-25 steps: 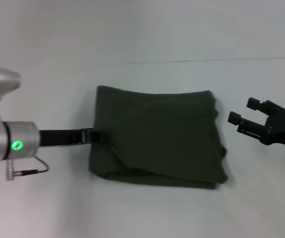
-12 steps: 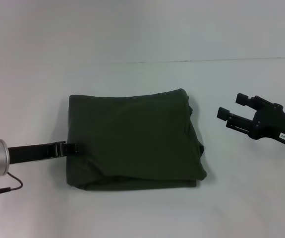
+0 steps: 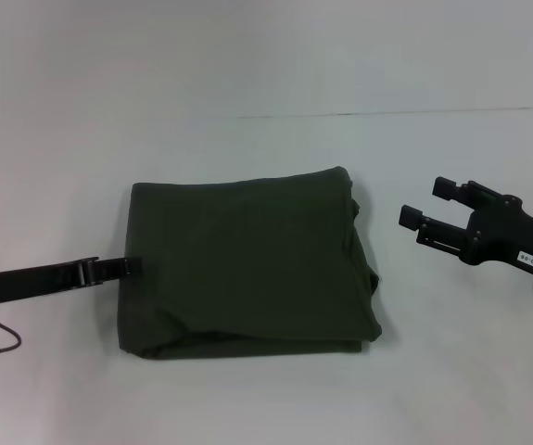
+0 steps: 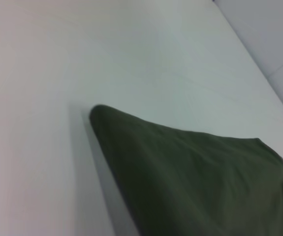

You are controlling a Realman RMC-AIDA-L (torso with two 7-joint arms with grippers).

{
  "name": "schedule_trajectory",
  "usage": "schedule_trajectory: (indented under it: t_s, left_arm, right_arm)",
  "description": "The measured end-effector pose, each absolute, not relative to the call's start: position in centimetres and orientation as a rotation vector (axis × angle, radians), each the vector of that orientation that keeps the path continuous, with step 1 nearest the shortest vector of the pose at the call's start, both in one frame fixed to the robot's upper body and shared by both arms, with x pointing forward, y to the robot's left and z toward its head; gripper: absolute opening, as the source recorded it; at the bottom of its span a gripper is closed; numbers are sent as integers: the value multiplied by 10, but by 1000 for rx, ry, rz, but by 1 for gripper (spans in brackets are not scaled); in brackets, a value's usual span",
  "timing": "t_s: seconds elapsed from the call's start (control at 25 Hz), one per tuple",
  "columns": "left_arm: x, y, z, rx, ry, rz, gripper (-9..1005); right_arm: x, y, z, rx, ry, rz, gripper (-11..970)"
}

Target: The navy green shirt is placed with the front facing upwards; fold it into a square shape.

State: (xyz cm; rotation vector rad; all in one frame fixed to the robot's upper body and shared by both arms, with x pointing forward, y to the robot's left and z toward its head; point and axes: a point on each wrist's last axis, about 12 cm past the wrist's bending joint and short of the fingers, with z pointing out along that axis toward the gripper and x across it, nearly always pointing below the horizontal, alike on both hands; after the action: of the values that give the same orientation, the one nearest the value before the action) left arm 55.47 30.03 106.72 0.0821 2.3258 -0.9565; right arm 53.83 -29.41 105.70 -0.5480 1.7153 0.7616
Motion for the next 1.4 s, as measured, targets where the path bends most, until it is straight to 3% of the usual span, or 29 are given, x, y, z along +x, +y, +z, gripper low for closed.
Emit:
schedule_trajectory:
  t_s: [0.08,0.2,0.4,0.76,1.04,1.2,1.4]
  left_arm:
    - [556,303,1070,111,2322,-922,279]
    - [558,309,1077,151,2297,-873,510]
    - [560,311,1102,375,2125,-868,747]
    - [538,293,1129,883,1805,-1037,912]
    - [500,315,1116,907,1627,-1057,965]
    - [476,324,1102,853,1609,-1013,957]
    - [467,322,1094,890,1652,-1044,949]
  right_arm:
    - [538,-294,1058,-555,1709,766,850]
    - [536,-293,1059,-571,1696,774,851]
    - [534,-288,1063,-630,1654,805,855]
    - [526,-251,1068,-946,1545,919,919]
    - [516,-214,1062,-1198,1482,1029,922]
    - [512,-202,1059,-1215,1457,1081,920]
    - [509,-196,1058,-1234,1440,1103,919]
